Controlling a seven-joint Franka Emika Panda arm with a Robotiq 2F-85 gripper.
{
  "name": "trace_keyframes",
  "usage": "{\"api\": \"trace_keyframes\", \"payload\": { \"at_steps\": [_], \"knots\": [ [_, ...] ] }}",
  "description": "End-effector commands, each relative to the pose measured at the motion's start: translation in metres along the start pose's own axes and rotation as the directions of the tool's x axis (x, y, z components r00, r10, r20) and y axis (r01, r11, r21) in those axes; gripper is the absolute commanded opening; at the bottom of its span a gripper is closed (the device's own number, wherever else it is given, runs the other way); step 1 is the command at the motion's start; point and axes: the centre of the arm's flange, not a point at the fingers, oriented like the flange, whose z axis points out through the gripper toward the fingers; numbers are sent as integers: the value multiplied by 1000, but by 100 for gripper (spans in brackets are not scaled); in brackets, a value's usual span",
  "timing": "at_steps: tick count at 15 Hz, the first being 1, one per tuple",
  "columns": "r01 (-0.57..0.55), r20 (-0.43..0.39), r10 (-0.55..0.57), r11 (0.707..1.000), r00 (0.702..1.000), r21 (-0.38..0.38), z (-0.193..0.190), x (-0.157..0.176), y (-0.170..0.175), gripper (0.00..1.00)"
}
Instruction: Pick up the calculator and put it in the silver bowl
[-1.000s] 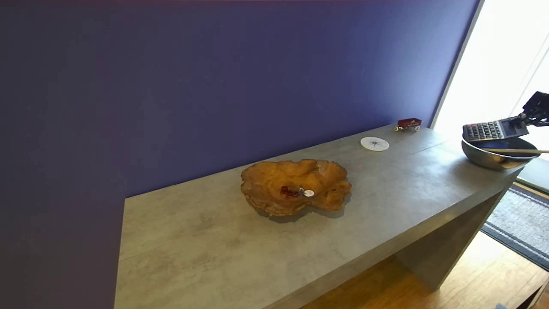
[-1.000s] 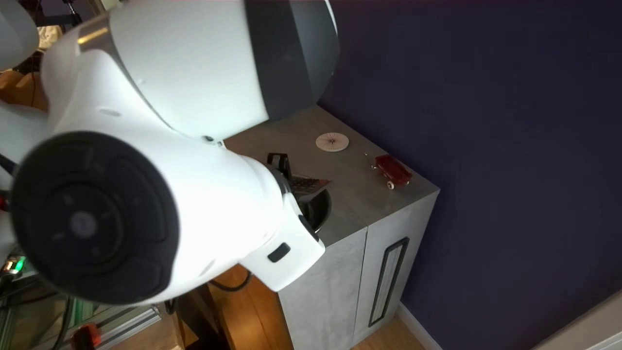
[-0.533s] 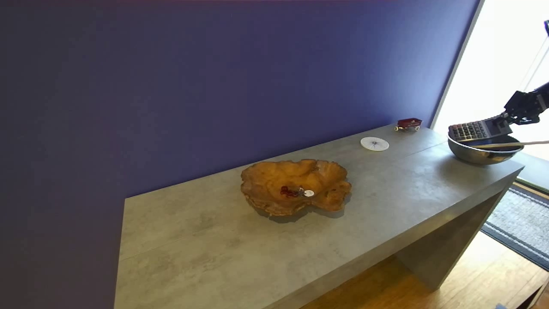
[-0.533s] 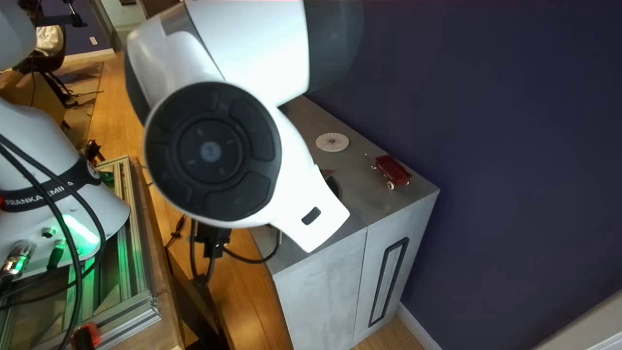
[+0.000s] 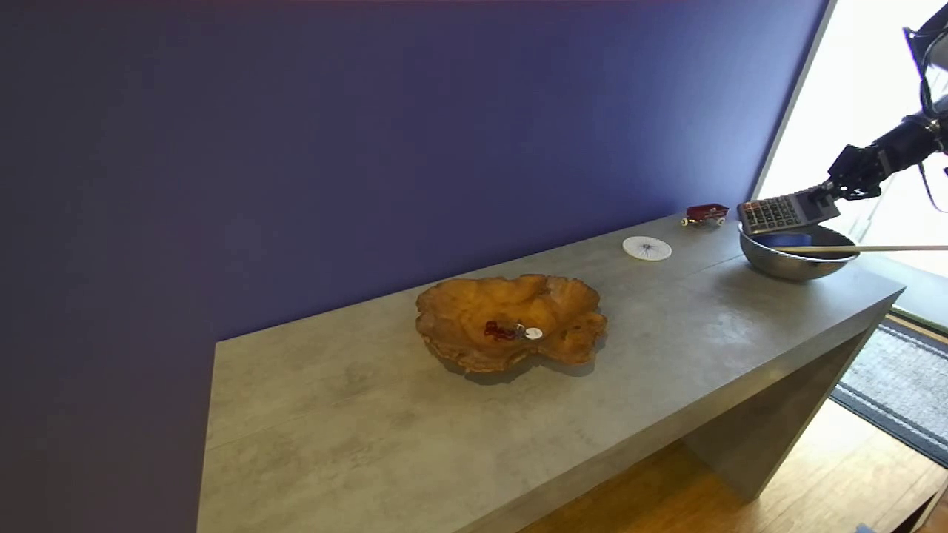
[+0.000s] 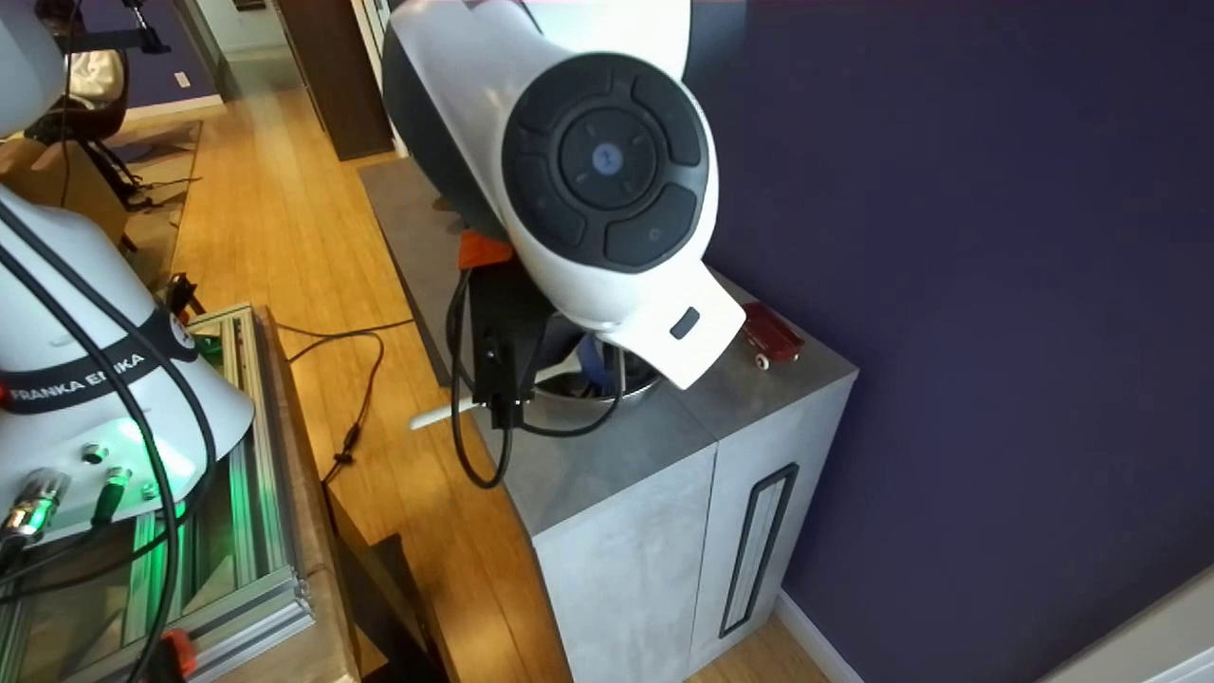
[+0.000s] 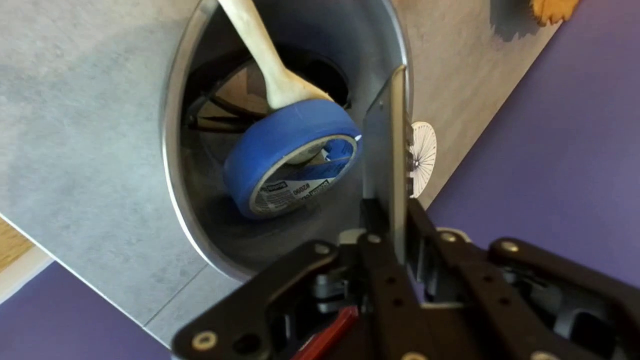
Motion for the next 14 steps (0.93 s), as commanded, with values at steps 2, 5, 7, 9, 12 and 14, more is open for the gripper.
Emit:
{"api": "trace_keyframes", "payload": {
  "at_steps": [2,5,7,9,12,14],
  "knots": [
    [-1,56,-1,1000,998,25,-1,-12,4,4],
    [-29,84,24,998,996,62,-7,-28,21,4],
    [-54,105,46,995,993,84,-3,-35,30,4],
    [-83,119,71,991,990,104,1,-39,36,40],
    [-112,126,97,987,987,117,9,-39,39,61],
    [-117,121,103,986,987,117,7,-41,40,74]
  ]
}}
